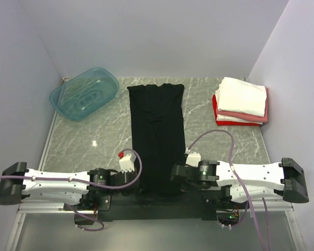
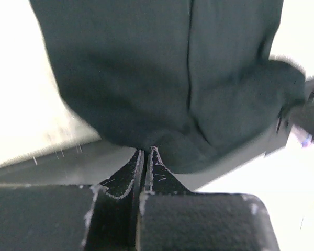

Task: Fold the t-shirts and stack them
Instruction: Fold the tshirt

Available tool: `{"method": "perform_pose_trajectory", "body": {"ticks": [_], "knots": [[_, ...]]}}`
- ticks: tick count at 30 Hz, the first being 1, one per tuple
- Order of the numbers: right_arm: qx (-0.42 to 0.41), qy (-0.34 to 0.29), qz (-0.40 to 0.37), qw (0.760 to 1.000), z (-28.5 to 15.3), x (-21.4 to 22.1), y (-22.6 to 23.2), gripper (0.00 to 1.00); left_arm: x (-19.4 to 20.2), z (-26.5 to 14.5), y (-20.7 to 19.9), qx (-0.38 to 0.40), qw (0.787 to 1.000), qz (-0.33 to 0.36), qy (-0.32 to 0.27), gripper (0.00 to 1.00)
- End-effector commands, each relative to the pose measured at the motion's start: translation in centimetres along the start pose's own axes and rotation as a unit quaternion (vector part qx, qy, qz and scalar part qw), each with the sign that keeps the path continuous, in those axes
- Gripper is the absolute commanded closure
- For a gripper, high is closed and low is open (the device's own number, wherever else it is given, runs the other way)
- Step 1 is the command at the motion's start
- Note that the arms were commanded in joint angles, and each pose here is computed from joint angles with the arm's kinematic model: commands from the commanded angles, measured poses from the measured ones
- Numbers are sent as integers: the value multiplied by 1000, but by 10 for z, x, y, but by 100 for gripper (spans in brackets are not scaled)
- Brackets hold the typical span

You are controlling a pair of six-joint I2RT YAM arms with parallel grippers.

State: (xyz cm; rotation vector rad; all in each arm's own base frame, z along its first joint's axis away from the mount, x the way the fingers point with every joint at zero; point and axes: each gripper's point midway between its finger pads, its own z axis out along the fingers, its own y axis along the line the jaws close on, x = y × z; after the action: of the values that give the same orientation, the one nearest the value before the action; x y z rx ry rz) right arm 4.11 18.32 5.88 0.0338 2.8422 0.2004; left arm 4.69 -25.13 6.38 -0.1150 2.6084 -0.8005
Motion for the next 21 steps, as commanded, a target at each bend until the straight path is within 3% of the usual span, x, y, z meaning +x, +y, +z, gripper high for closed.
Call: {"method": "perform_pose_trajectory", "body": {"ticks": [1,10,21], "knots": [[6,-76,21,997,-5,-46,11,100,-43,1,-19,22,997,-3,-69,100],[62,-170,5,983,-4,-152,16,100,-142,15,-19,-13,984,43,-173,99],[91,-164,-6,982,43,-253,29,100,-239,61,-5,-47,976,22,-210,99]]}}
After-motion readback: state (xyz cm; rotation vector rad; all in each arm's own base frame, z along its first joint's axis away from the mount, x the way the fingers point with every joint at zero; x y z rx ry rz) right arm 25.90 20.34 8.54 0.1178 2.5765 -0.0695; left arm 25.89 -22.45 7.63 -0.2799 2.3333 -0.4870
